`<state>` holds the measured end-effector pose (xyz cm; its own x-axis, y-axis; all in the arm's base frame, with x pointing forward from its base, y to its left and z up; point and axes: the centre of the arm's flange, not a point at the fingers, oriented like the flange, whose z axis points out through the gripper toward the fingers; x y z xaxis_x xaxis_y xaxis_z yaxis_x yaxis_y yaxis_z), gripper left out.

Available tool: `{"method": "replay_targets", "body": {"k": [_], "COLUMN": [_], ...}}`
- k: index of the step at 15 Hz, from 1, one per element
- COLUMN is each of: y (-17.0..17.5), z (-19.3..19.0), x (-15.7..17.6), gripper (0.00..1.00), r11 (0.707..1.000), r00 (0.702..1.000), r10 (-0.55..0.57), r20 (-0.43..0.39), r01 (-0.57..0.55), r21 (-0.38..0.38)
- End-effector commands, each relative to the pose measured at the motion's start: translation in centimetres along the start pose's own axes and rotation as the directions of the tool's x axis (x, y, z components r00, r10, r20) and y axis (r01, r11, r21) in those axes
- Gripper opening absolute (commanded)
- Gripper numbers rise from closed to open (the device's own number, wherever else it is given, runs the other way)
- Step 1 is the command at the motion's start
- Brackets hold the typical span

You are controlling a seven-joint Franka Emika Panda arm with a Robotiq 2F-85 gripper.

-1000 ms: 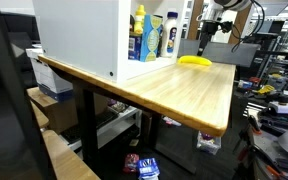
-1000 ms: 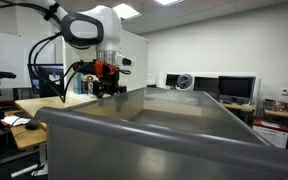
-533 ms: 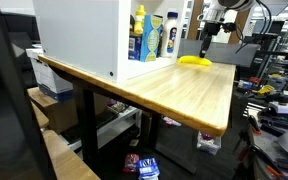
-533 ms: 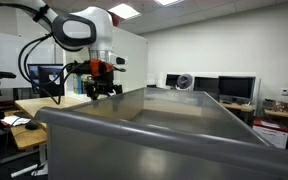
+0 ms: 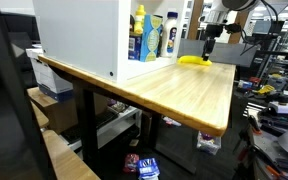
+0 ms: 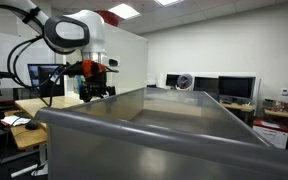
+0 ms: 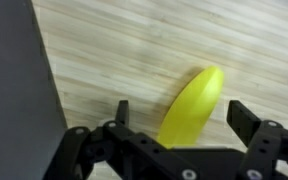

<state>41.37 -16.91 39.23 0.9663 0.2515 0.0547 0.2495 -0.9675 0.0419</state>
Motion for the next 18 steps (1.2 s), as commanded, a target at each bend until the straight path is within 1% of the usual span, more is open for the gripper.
{"method": "replay_targets", "body": {"k": [1, 4, 5, 6, 8, 11, 12, 15, 17, 18], "y": [-0.9, -0.9, -0.8, -0.8, -0.9, -1.1, -1.2, -1.8, -2.1, -2.1], "z": [0.3, 1.0, 1.5, 1.5, 1.6, 2.0, 2.1, 1.5, 1.0, 0.9], "x": [-0.6, -0.2, -0.1, -0.1, -0.2, -0.5, -0.6, -0.8, -1.2, -1.3], "gripper": [1.00, 1.00, 0.75, 0.75, 0.65, 0.49, 0.39, 0.26, 0.14, 0.12], "r11": [1.000, 1.000, 0.999, 0.999, 0.998, 0.998, 0.998, 0.994, 0.988, 0.986], "r00": [0.999, 0.999, 0.998, 0.998, 0.997, 0.997, 0.996, 0.993, 0.987, 0.985], "r10": [-0.022, -0.012, -0.034, -0.034, -0.043, -0.057, -0.064, -0.103, -0.151, -0.165], "r20": [-0.032, -0.037, -0.046, -0.049, -0.059, -0.059, -0.058, -0.064, -0.059, -0.059], "r01": [0.022, 0.011, 0.032, 0.032, 0.040, 0.055, 0.062, 0.101, 0.149, 0.162], "r21": [-0.002, -0.019, -0.040, -0.042, -0.046, -0.031, -0.030, -0.034, -0.044, -0.046]}}
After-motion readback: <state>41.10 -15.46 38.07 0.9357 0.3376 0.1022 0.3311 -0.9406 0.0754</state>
